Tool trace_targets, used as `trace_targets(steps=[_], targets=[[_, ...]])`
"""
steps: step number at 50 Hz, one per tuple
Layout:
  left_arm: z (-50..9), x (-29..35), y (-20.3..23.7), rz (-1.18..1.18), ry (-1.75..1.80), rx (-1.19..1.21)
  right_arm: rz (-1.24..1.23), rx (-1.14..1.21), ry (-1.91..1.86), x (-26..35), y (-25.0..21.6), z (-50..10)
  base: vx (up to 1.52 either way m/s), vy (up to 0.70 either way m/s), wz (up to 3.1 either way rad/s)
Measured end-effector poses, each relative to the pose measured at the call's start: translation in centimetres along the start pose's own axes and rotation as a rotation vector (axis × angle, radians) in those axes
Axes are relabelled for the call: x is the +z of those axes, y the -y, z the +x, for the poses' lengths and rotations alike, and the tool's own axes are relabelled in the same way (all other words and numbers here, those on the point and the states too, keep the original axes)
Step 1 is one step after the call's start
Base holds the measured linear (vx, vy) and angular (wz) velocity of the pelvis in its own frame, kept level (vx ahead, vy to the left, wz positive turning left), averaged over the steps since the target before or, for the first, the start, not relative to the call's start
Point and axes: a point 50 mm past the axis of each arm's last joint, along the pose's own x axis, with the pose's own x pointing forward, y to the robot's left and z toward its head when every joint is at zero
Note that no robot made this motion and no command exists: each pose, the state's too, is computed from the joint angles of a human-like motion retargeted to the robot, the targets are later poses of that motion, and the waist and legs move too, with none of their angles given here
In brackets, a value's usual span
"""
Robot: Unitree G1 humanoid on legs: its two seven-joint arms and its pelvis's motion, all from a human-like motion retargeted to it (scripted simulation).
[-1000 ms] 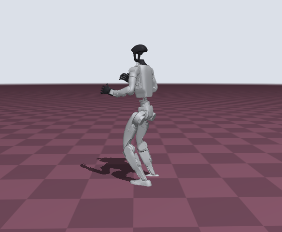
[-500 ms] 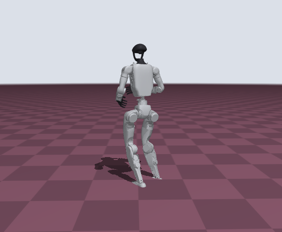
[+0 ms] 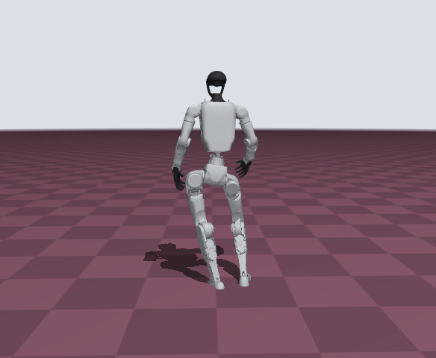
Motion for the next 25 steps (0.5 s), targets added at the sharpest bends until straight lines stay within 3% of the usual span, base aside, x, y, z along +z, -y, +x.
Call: trace_targets(steps=[9, 25], targets=[[-0.4, -2.6, -0.1, -0.089, -0.106, 0.036, 0.154, -0.094, -0.150, -3.5, 0.7, -0.9, -0.01, -0.11, -0.55], [-0.1, -2.7, 2.9, -0.013, -0.117, -0.124, 0.159, 0.261, -0.195, -4.3, -6.5, -1.9, -0.01, -0.13, -0.50]])
